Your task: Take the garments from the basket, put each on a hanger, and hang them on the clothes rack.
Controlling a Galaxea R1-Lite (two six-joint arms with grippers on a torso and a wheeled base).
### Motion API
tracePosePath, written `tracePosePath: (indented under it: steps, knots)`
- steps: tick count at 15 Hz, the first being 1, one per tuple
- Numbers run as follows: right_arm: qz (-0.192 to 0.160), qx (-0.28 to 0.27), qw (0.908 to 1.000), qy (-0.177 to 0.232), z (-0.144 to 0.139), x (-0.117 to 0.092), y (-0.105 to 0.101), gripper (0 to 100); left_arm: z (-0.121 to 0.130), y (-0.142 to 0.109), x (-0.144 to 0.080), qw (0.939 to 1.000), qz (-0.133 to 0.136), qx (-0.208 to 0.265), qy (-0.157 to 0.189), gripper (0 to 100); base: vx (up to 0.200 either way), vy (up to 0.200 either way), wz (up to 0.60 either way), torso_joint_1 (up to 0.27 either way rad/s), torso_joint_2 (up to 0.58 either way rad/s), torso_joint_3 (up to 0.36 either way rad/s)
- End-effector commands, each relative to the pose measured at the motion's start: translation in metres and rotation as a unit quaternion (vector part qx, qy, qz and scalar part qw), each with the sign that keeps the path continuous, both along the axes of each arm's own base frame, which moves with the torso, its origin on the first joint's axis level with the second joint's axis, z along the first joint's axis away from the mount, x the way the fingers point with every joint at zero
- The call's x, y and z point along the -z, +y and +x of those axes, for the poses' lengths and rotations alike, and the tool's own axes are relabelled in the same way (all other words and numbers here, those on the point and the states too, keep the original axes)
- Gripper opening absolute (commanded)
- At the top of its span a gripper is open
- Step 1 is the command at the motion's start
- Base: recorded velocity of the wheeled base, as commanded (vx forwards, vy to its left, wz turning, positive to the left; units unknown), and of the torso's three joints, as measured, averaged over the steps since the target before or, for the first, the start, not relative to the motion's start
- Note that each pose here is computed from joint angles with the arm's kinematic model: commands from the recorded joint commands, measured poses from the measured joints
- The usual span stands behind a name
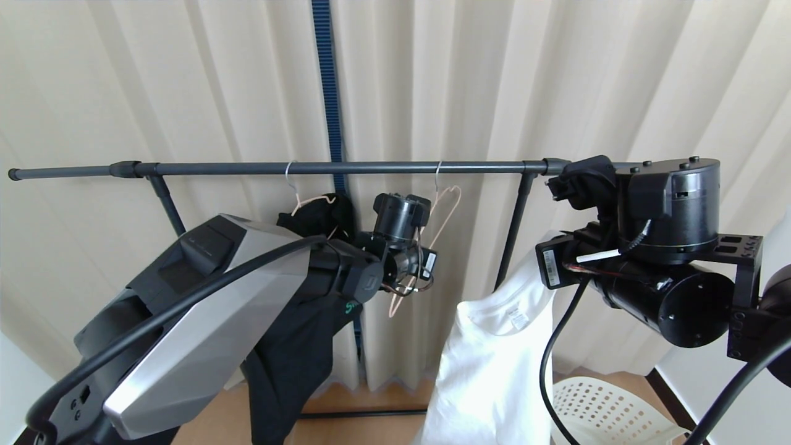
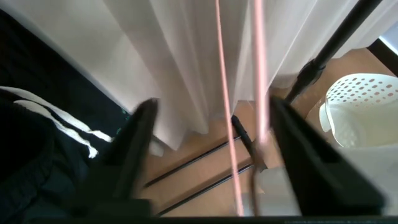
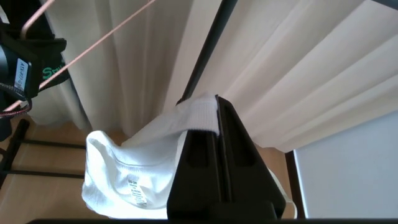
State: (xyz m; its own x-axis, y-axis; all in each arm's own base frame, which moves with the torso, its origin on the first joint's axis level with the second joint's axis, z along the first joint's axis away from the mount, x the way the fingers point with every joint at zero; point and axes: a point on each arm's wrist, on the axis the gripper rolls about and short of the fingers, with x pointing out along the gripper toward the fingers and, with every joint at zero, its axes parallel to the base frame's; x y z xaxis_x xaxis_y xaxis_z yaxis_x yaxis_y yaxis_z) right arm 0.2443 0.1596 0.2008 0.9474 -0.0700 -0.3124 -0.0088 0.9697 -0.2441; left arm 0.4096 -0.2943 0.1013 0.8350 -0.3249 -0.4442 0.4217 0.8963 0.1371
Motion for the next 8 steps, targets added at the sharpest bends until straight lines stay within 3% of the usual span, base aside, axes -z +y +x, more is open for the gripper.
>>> tracePosePath:
  steps: [1, 8]
  knots:
    - [-0.002, 0.000, 1.0000, 0.003, 0.001, 0.002, 0.001, 0, 0.000, 0.001, 0.001, 1.0000, 0.000, -0.001, 0.001, 0, 0.000, 0.000, 0.00, 0.000, 0.00, 0.000]
    - [-0.004, 0.000, 1.0000, 0.006, 0.002, 0.004, 0.001, 0, 0.001, 0.005, -0.011, 0.9996, -0.016, -0.020, -0.007, 0, 0.000, 0.000, 0.00, 0.000, 0.00, 0.000]
